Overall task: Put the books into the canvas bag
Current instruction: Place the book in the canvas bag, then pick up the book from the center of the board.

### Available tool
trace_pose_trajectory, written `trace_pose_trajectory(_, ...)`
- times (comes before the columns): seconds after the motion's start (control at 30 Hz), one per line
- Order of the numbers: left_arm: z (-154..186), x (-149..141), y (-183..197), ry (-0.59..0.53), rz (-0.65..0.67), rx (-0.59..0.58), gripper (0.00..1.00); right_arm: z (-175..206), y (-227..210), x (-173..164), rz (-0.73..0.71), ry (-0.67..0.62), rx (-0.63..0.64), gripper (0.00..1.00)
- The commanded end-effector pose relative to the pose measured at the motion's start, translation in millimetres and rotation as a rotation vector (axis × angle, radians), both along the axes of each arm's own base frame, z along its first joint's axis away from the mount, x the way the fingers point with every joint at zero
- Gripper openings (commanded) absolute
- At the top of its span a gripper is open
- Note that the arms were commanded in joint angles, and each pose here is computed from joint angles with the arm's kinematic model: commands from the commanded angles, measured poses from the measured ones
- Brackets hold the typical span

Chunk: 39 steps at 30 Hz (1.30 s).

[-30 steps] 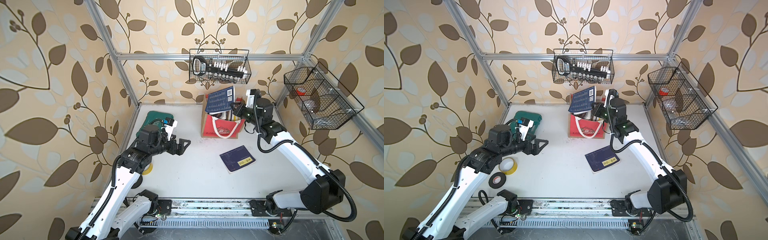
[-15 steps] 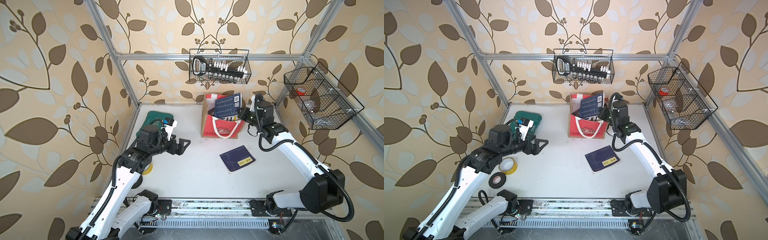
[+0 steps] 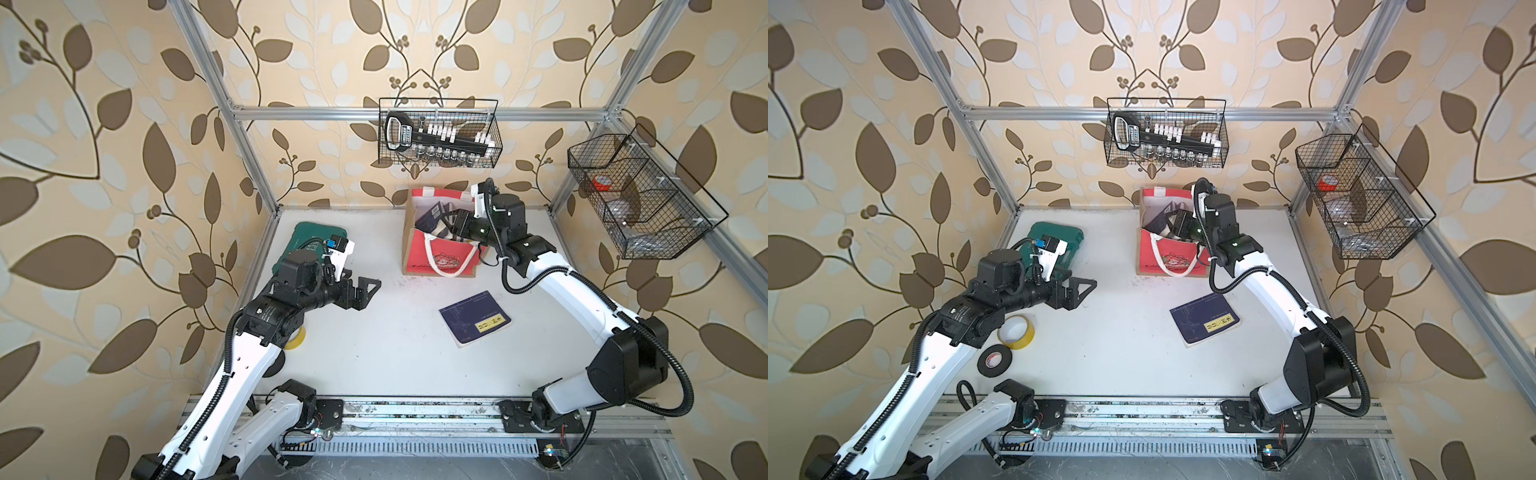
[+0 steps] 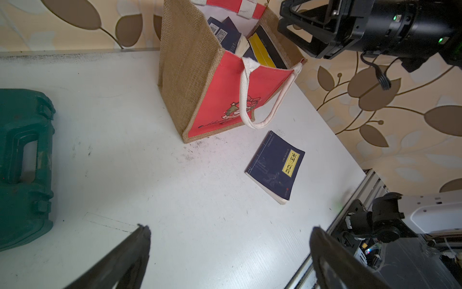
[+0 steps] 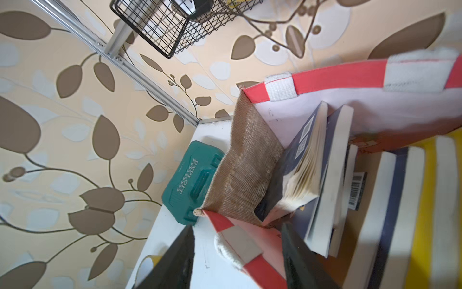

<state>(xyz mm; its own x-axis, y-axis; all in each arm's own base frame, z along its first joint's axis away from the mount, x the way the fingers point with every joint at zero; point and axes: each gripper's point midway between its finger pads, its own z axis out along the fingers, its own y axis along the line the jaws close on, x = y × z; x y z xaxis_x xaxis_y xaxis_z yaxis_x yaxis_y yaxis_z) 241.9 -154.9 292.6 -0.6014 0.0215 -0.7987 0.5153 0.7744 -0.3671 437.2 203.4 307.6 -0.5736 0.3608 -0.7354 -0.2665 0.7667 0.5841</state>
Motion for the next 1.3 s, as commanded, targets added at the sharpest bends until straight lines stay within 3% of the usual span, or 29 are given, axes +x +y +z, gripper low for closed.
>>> trace_pose_trajectory(0.0, 4.7, 2.4, -1.8, -0.015, -0.010, -0.024, 0.99, 22.6, -11.2, -12.4, -0.011, -0.077, -0.029, 0.69)
trace_pose_trajectory(0.13, 1.1, 2.8, -7.7, 0.012, -0.039, -0.037, 0.99, 18.0, -33.5, -36.9, -0.065, -0.094, -0.081, 0.98)
trace_pose_trajectory(0.3, -1.7, 3.5, -20.0, 0.067, -0.083, -0.097, 0.99, -22.8, -62.8, -73.5, -0.132, -0.001, -0.150, 0.98)
trace_pose_trajectory(0.47, -3.3, -0.4, -44.0, 0.168, -0.145, -0.257, 0.99, -73.3, -91.8, -121.9, -0.209, 0.110, -0.168, 0.98)
trace_pose_trajectory(0.6, -14.4, -2.9, -58.6, 0.199, -0.159, -0.282, 0.99, -124.1, -118.6, -150.1, -0.323, 0.236, -0.165, 0.99)
trace_pose_trajectory(0.87, -49.9, -15.0, -101.7, 0.263, -0.213, -0.246, 0.99, -215.6, -157.4, -159.3, -0.454, 0.545, -0.147, 0.98)
trace_pose_trajectory(1.1, -84.0, -13.3, -128.8, 0.346, -0.244, -0.270, 0.99, -246.0, -183.2, -164.6, -0.540, 0.620, -0.162, 0.98)
trace_pose_trajectory(1.27, -99.2, -8.7, -144.8, 0.385, -0.255, -0.270, 0.99, -262.6, -171.5, -163.9, -0.441, 0.647, -0.135, 0.98)
